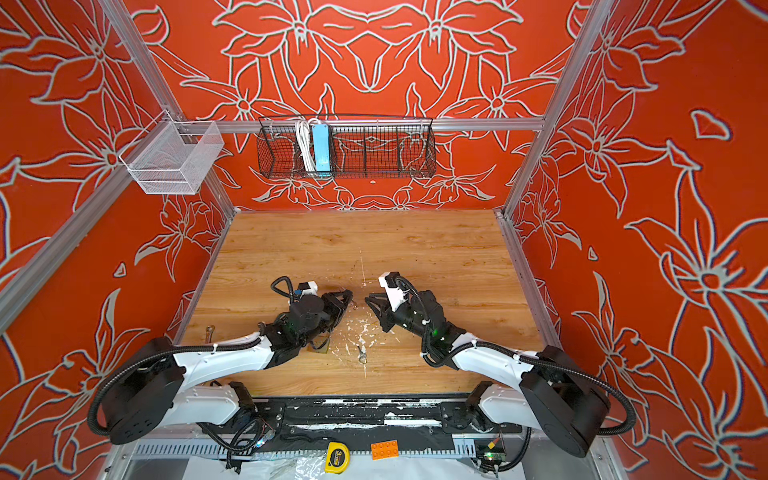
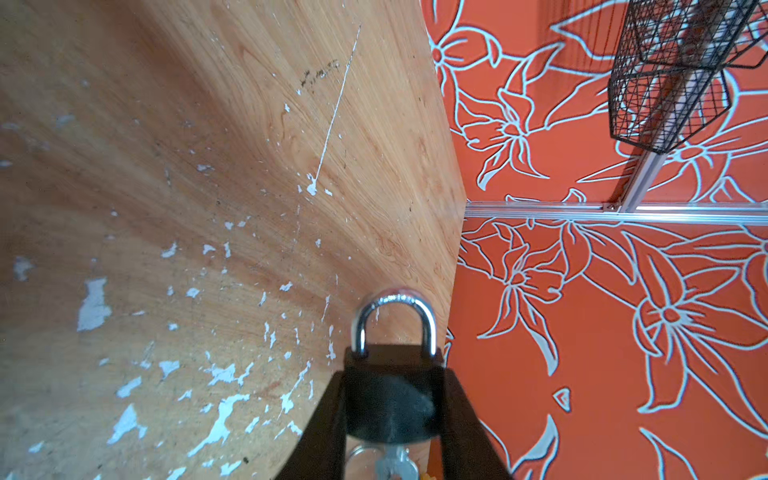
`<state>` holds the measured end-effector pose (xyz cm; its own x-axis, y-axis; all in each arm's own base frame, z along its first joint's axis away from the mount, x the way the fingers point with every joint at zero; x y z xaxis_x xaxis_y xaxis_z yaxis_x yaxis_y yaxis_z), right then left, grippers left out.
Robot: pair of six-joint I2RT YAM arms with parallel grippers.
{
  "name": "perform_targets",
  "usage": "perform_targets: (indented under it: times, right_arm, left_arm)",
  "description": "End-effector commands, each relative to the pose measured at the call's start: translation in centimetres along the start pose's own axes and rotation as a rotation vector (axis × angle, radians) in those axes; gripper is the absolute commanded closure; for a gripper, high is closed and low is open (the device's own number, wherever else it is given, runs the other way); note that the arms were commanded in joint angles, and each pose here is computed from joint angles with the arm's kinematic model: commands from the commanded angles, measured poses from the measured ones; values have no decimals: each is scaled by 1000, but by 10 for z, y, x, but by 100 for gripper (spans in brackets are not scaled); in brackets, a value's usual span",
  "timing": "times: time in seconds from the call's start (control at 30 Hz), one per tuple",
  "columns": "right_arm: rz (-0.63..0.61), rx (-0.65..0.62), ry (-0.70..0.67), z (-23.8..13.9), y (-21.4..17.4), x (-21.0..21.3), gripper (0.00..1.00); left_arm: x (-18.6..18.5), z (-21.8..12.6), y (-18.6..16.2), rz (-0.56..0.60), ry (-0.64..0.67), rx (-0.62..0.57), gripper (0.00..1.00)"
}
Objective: Unlock with the key
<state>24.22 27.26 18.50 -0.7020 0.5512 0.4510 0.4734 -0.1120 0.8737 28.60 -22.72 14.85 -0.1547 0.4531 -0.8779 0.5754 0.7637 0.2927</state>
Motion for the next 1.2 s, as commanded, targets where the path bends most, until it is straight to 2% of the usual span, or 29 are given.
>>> perform_targets:
  times: [0.0, 0.13, 0.67, 0.8, 1.17]
  right_arm:
    - [-13, 28, 121, 10, -2, 15, 80]
    - [-7, 56, 182, 18, -7, 22, 81]
    - [24, 113, 124, 31, -15, 13, 81]
    - [31, 135, 108, 35, -18, 11, 85]
    - [42, 182, 79, 43, -25, 5, 85]
  left_arm:
    - [-7, -4, 8, -33, 1, -24, 100]
    - [-6, -2, 7, -38, 4, -13, 100]
    - [-6, 3, 2, -36, 3, 22, 100]
    - [-6, 3, 2, -36, 3, 19, 100]
    - [-6, 1, 5, -29, 5, 4, 100]
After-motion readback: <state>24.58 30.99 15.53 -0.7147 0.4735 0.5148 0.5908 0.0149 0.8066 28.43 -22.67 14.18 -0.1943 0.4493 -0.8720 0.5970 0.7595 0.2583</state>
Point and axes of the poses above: each gripper's point midway between its finger pads, its own z axis out along the fingers, its own x axis along the line the jaws close on, y = z × x, the point moved 2 cm from there along -z, back along the fingers, and after that the axes turned 10 degrees about z, right-handed, at the moved point
